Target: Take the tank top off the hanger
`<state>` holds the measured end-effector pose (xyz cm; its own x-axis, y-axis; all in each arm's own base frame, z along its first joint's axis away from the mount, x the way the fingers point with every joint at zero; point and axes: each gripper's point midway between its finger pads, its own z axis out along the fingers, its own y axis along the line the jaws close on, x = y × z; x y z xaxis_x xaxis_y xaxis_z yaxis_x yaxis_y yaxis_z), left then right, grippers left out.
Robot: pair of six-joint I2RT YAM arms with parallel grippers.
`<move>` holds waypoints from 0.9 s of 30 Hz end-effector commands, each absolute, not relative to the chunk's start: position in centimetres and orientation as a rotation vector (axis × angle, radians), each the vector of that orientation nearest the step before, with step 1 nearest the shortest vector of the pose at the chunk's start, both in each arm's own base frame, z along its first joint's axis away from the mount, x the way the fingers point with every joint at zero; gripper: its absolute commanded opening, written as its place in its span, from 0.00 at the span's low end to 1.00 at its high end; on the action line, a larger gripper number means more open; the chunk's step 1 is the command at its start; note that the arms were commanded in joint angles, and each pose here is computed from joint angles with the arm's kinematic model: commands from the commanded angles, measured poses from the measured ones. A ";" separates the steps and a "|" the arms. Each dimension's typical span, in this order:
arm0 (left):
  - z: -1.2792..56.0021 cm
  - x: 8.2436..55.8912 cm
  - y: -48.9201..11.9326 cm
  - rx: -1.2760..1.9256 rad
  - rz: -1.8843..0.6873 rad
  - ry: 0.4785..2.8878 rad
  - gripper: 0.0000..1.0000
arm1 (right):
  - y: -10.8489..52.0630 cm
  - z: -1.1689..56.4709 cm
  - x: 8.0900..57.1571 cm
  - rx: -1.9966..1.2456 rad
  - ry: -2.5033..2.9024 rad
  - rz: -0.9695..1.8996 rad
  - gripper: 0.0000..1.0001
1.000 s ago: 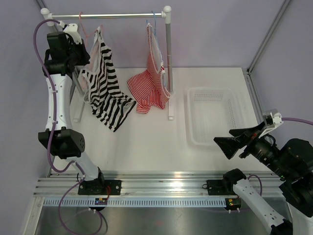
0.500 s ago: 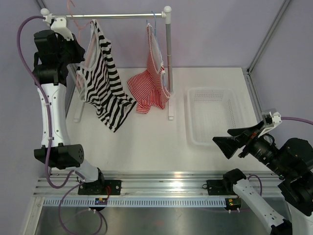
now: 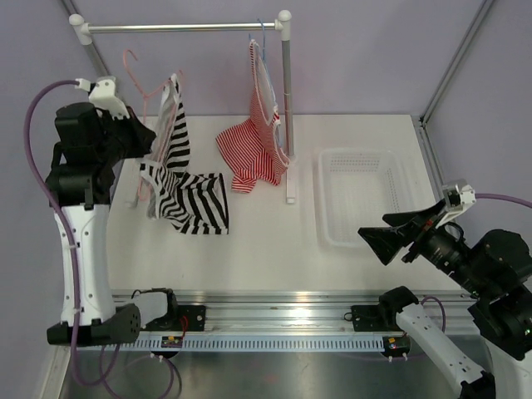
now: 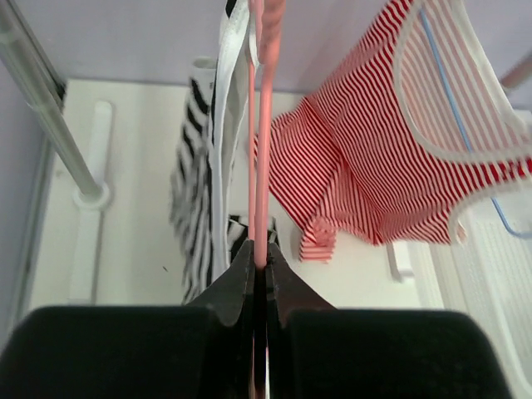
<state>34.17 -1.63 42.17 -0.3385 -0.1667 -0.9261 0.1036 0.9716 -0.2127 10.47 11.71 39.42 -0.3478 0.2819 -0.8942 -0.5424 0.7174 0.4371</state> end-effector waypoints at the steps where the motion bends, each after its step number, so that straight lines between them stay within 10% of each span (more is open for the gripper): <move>1: 43.3 28.0 -5.2 0.016 -0.400 1.837 0.00 | 13.7 40.8 12.1 -0.234 1.697 0.944 0.99; 11: 36.2 16.9 -7.8 0.121 -0.497 1.962 0.00 | 21.4 42.6 16.9 -0.255 1.644 1.417 0.99; 27: 34.2 10.8 -14.9 0.474 -0.989 1.962 0.00 | 32.8 37.0 23.1 -0.388 1.715 1.145 0.70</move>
<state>11.48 -12.89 31.69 -0.5864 -0.0378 -0.8091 0.5402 0.7260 -0.4255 22.00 31.69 34.34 -0.6116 0.1914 -0.7677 -0.6488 0.4340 0.6250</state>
